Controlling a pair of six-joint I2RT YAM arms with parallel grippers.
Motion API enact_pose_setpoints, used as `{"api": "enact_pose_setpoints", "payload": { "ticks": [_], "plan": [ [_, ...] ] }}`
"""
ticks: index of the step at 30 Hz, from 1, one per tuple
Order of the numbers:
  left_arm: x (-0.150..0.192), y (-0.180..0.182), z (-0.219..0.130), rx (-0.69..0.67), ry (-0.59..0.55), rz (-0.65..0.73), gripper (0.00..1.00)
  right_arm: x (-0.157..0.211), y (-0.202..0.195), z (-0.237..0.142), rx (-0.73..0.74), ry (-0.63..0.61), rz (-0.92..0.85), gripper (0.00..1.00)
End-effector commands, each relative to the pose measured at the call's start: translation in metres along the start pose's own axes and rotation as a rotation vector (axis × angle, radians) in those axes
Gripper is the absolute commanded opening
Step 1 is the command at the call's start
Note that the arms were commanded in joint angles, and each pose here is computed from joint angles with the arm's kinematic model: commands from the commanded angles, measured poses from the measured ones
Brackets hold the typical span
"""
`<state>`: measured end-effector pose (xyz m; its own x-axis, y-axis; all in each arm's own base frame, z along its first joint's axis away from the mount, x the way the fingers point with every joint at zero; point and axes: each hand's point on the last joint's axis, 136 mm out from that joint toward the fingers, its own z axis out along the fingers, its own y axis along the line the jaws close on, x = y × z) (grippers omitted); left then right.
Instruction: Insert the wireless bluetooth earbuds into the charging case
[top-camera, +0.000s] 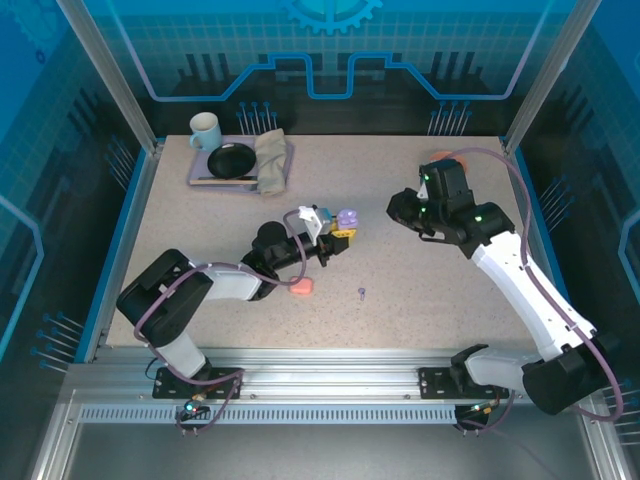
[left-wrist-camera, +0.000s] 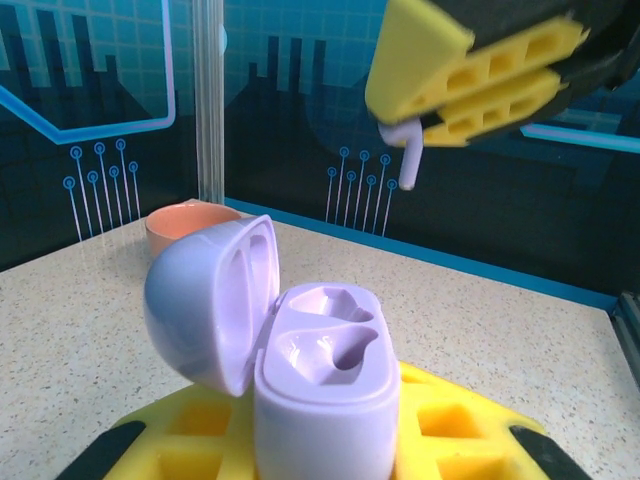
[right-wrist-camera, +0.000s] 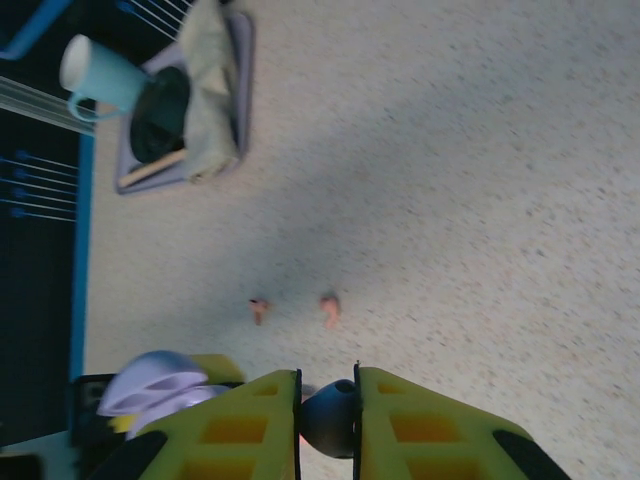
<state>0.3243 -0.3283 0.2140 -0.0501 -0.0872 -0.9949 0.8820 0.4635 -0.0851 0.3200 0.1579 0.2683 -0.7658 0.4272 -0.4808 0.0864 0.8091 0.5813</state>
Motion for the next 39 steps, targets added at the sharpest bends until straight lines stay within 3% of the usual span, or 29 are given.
{"api": "enact_pose_setpoints", "payload": {
  "ticks": [1, 18, 39],
  "plan": [
    [-0.023, 0.005, 0.006, -0.002, -0.070, 0.009, 0.00, -0.016, 0.025, -0.006, -0.102, -0.034, -0.013, 0.19],
    [-0.033, 0.012, 0.024, 0.007, -0.095, -0.034, 0.00, -0.020, 0.063, -0.001, -0.320, -0.084, -0.055, 0.20],
    [-0.035, 0.015, 0.030, 0.009, -0.092, -0.028, 0.00, 0.017, 0.067, 0.014, -0.345, 0.029, -0.084, 0.20]
  ]
}}
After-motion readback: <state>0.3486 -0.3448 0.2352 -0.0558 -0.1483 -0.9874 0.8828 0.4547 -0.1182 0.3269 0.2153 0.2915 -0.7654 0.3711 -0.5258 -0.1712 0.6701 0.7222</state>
